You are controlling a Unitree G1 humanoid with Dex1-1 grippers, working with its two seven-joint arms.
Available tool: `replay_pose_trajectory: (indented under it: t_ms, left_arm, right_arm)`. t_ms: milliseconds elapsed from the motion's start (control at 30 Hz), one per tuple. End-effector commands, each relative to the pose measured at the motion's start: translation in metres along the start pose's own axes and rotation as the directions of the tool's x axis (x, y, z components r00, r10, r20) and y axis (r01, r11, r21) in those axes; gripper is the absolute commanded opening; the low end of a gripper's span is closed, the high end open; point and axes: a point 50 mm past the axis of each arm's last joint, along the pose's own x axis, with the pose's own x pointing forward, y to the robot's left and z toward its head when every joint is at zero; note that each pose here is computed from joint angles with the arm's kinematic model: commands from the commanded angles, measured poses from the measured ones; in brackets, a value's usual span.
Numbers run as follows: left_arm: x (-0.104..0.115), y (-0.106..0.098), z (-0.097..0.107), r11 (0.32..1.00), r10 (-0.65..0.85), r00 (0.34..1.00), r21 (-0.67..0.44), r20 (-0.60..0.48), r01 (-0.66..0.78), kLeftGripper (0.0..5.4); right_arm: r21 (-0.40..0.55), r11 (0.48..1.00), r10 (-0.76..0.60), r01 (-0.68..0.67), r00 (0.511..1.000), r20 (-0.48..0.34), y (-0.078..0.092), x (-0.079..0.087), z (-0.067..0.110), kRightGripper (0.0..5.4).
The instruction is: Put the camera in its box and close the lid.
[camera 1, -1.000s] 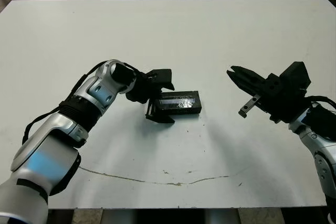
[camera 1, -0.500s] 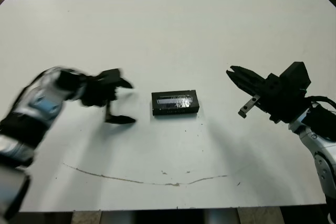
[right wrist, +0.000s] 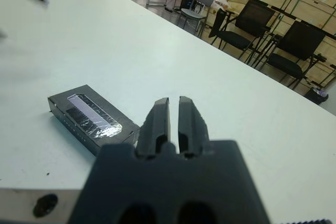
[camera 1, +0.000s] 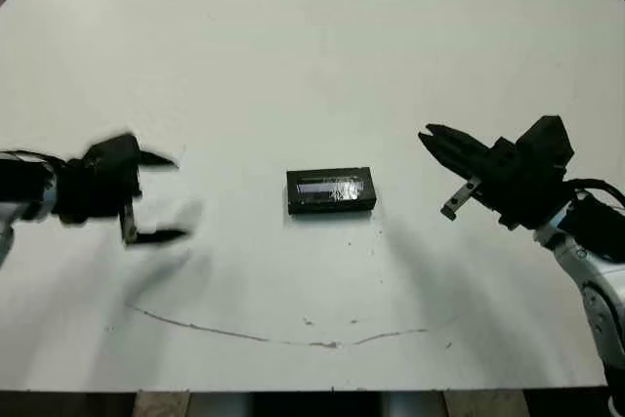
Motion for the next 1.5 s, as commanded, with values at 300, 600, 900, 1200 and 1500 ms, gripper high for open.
replay_pose_trajectory:
  t_ms: [300,600,900,1200,1500]
  left_arm:
    - [0.047,-0.059,0.035,0.825,0.454,0.838,-0.497,0.302,-0.268,3.07]
    - [0.093,-0.100,0.053,0.738,0.469,0.870,-0.610,0.154,-0.290,1.33]
    - [0.128,-0.131,0.040,0.736,0.370,0.929,-0.614,0.010,-0.286,0.02]
    - [0.143,-0.164,0.006,0.746,0.264,0.959,-0.609,-0.100,-0.269,0.02]
    - [0.149,-0.183,-0.003,0.763,0.194,0.967,-0.595,-0.163,-0.253,0.02]
  right_arm:
    - [-0.005,1.000,-0.009,0.009,1.000,-0.028,-0.002,-0.001,-0.005,0.00]
    - [0.002,0.999,-0.038,0.039,0.999,-0.036,-0.005,-0.004,-0.005,0.00]
    - [0.026,0.998,-0.050,0.051,0.998,-0.023,-0.006,-0.005,-0.006,0.00]
    - [0.034,0.998,-0.046,0.046,0.999,-0.012,-0.005,-0.004,-0.005,0.00]
    - [0.041,0.999,-0.034,0.034,0.999,-0.006,-0.001,-0.002,-0.005,0.00]
